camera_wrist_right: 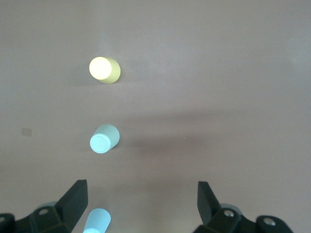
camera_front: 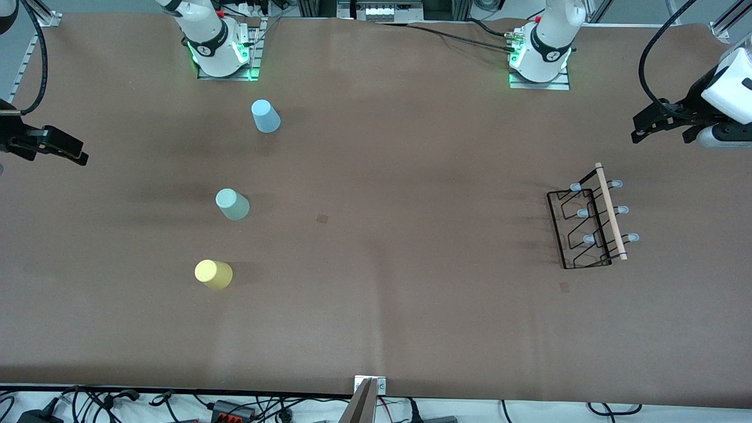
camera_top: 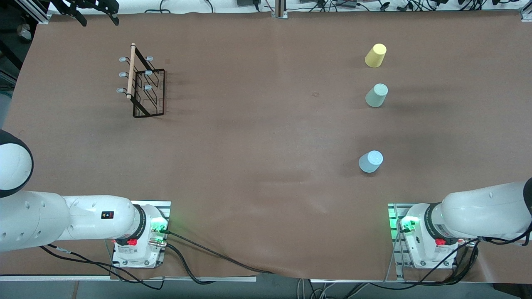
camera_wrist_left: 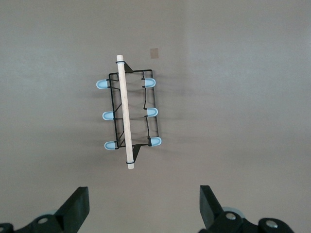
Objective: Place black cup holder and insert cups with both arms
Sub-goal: 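Grasp the cyan cup with the right gripper while the left gripper reaches the rack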
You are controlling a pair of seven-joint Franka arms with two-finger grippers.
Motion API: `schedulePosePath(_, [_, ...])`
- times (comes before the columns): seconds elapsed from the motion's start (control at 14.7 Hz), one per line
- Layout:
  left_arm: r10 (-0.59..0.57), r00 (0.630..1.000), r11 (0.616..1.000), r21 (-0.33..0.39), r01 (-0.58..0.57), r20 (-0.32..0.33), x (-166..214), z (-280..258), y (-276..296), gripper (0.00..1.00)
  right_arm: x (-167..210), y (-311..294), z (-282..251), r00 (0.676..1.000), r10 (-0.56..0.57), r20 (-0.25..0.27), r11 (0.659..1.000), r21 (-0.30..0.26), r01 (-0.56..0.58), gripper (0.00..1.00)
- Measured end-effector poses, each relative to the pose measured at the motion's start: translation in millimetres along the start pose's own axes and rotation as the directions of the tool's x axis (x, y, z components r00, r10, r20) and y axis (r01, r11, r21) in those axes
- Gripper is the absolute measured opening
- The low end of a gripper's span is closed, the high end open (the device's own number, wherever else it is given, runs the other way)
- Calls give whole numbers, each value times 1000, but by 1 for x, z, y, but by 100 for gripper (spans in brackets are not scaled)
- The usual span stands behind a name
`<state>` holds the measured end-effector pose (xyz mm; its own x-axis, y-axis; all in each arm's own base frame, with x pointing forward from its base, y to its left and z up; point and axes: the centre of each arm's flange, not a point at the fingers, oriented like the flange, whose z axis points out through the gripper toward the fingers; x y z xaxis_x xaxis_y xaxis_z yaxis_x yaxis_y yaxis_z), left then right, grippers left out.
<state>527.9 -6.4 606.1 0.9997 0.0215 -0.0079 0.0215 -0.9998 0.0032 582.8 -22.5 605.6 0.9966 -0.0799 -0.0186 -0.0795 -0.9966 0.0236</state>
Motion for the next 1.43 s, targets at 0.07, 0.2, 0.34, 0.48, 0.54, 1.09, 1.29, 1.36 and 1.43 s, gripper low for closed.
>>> schedulePosePath(0.07, [0,1000,1000,0,0,0,0,0,0,100,0,0,0,1000,0,0,1000,1,0,100])
schedulePosePath(0.2, [0,1000,1000,0,0,1,0,0,0,100,0,-1,0,1000,0,0,1000,2,0,100])
schedulePosePath(0.34, [0,1000,1000,0,0,1,0,0,0,100,0,-1,0,1000,0,0,1000,3,0,100])
schedulePosePath(0.48, [0,1000,1000,0,0,1,0,0,0,100,0,-1,3,1000,-1,12,1000,4,1,100])
schedulePosePath(0.54, [0,1000,1000,0,0,1,1,1,0,100,0,-2,9,1000,-1,30,1000,4,1,100])
schedulePosePath(1.09, [-10,981,1000,2,10,191,12,42,-6,100,18,-67,144,975,-107,196,994,11,107,100])
schedulePosePath(1.29, [-22,976,1000,2,22,215,16,47,-13,100,5,-81,197,984,-109,143,994,31,106,100])
schedulePosePath(1.36, [-29,976,1000,1,29,214,21,47,-18,100,-3,-85,211,988,-97,119,995,33,94,100])
schedulePosePath(1.43, [-35,976,999,0,36,214,26,50,-22,100,-11,-93,223,992,-85,90,996,33,82,100])
